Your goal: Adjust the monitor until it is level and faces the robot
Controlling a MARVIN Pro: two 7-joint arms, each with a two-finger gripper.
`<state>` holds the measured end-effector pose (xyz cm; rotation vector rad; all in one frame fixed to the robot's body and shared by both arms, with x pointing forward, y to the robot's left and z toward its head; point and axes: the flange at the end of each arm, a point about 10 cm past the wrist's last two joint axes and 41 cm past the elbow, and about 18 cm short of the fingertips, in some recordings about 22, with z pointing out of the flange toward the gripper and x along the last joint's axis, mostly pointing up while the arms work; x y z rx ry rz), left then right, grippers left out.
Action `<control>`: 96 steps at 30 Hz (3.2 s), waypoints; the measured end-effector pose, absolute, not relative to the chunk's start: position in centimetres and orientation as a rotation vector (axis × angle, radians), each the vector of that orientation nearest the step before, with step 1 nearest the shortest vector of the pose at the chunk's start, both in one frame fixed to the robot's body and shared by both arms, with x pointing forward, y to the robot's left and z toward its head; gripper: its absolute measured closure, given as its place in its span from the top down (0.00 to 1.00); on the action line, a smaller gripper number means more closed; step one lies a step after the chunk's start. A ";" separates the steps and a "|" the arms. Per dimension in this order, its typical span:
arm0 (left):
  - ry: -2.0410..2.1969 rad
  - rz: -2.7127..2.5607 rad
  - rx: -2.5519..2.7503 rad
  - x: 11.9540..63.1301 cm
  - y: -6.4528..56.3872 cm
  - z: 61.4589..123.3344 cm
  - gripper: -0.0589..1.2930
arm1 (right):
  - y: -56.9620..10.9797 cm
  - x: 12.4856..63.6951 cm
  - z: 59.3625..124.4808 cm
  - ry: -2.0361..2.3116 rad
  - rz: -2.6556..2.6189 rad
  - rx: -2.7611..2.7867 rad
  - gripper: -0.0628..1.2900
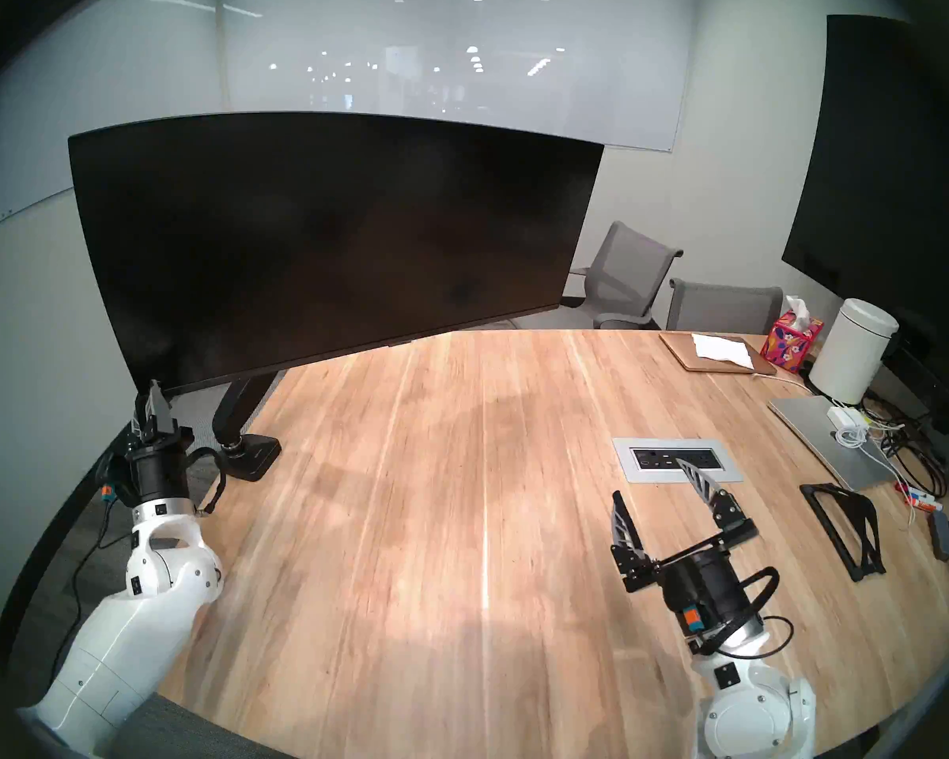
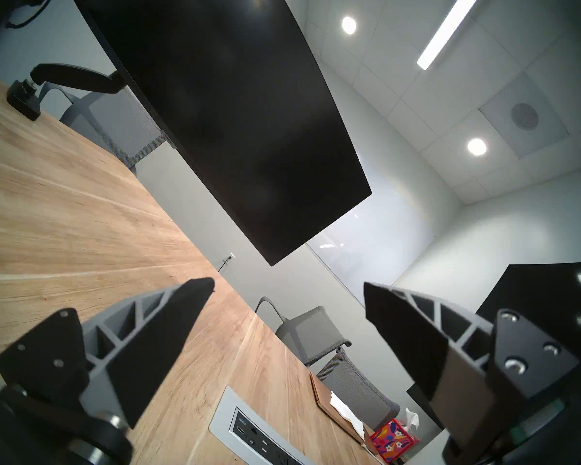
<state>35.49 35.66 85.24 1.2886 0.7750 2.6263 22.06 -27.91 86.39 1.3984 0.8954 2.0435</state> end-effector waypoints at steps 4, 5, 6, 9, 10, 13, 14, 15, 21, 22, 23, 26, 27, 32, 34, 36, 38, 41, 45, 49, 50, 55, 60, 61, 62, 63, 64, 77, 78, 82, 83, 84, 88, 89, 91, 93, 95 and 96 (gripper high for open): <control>0.796 2.630 1.301 35.9 36.0 85.0 0.24 | -27.9 22.1 86.4 0.895 2.043 1.398 0.95; 0.800 2.630 1.303 35.9 36.0 85.0 0.24 | -27.9 22.1 86.4 0.895 2.043 1.398 0.95; 0.803 2.630 1.305 36.0 36.1 84.9 0.24 | -27.9 22.1 86.4 0.895 2.043 1.398 0.95; 0.817 2.634 1.312 36.4 36.2 84.8 0.19 | -27.9 22.1 86.4 0.895 2.043 1.398 0.95; 0.819 2.636 1.312 36.5 36.3 84.8 0.18 | -27.9 22.1 86.4 0.895 2.043 1.398 0.95; 0.822 2.640 1.313 36.8 36.4 84.8 0.16 | -27.9 22.1 86.4 0.895 2.043 1.398 0.95; 0.823 2.642 1.315 37.0 36.4 84.7 0.15 | -27.9 22.1 86.4 0.895 2.043 1.398 0.95; 0.823 2.643 1.315 37.0 36.4 84.7 0.15 | -27.9 22.1 86.4 0.895 2.043 1.398 0.95; 0.829 2.649 1.321 37.6 36.6 84.5 0.15 | -27.9 22.1 86.4 0.895 2.043 1.398 0.95; 0.831 2.650 1.323 37.7 36.6 84.4 0.15 | -27.9 22.1 86.4 0.895 2.043 1.398 0.95; 0.831 2.650 1.324 37.7 36.6 84.4 0.15 | -27.9 22.1 86.4 0.895 2.043 1.398 0.95; 0.837 2.652 1.330 38.0 36.7 84.2 0.15 | -27.9 22.1 86.4 0.895 2.043 1.398 0.95; 0.838 2.651 1.331 38.0 36.7 84.1 0.15 | -27.9 22.1 86.4 0.895 2.043 1.398 0.95; 0.848 2.651 1.337 38.4 36.7 84.0 0.15 | -27.9 22.1 86.4 0.895 2.043 1.398 0.95; 0.852 2.652 1.338 38.5 36.7 83.9 0.15 | -27.9 22.1 86.4 0.895 2.043 1.398 0.95; 0.856 2.653 1.338 38.7 36.8 83.9 0.15 | -27.9 22.1 86.4 0.895 2.043 1.398 0.95; 0.859 2.654 1.339 38.8 36.8 83.9 0.15 | -27.9 22.1 86.4 0.895 2.043 1.398 0.95; 0.866 2.656 1.341 39.1 36.9 83.8 0.15 | -27.9 22.1 86.4 0.895 2.043 1.398 0.95; 0.874 2.659 1.343 39.5 37.1 83.8 0.15 | -27.9 22.1 86.4 0.895 2.043 1.398 0.95; 0.879 2.664 1.346 39.9 37.3 83.8 0.15 | -27.9 22.1 86.4 0.895 2.043 1.398 0.95; 0.881 2.666 1.347 40.1 37.4 83.8 0.15 | -27.9 22.1 86.4 0.895 2.043 1.398 0.95; 0.891 2.673 1.350 40.7 37.7 84.0 0.15 | -27.9 22.1 86.4 0.895 2.043 1.398 0.95; 0.907 2.676 1.352 41.3 38.0 84.2 0.13 | -27.9 22.1 86.4 0.895 2.043 1.398 0.95; 0.908 2.676 1.353 41.3 38.0 84.2 0.13 | -27.9 22.1 86.4 0.895 2.043 1.398 0.95; 0.912 2.677 1.354 41.4 38.1 84.3 0.13 | -27.9 22.1 86.4 0.895 2.043 1.398 0.95; 0.913 2.677 1.354 41.5 38.1 84.3 0.13 | -27.9 22.1 86.4 0.895 2.043 1.398 0.95; 0.915 2.678 1.356 41.6 38.1 84.3 0.13 | -27.9 22.1 86.4 0.895 2.043 1.398 0.95; 0.919 2.653 1.406 42.1 37.6 83.2 0.13 | -27.9 22.1 86.4 0.895 2.043 1.398 0.95; 0.917 2.650 1.411 42.1 37.5 83.1 0.13 | -27.9 22.1 86.4 0.895 2.043 1.398 0.95; 0.920 2.633 1.446 42.2 37.3 82.3 0.03 | -27.9 22.1 86.4 0.895 2.043 1.398 0.95; 0.923 2.632 1.453 42.3 37.4 82.1 0.03 | -27.9 22.1 86.4 0.895 2.043 1.398 0.95; 0.925 2.633 1.458 42.3 37.5 82.0 0.03 | -27.9 22.1 86.4 0.895 2.043 1.398 0.95; 0.916 2.650 1.455 42.3 37.8 82.0 0.03 | -27.9 22.1 86.4 0.895 2.043 1.398 0.95; 0.911 2.653 1.451 42.3 37.7 82.0 0.03 | -27.9 22.1 86.4 0.895 2.043 1.398 0.95; 0.883 2.666 1.430 42.0 37.4 82.5 0.03 | -27.9 22.1 86.4 0.895 2.043 1.398 0.95; 0.836 2.682 1.407 41.6 36.8 82.9 0.03 | -27.9 22.1 86.4 0.895 2.043 1.398 0.95; 0.789 2.690 1.391 41.1 36.1 83.1 0.03 | -27.9 22.1 86.4 0.895 2.043 1.398 0.95; 0.759 2.692 1.384 40.7 35.6 83.2 0.03 | -27.9 22.1 86.4 0.895 2.044 1.398 0.95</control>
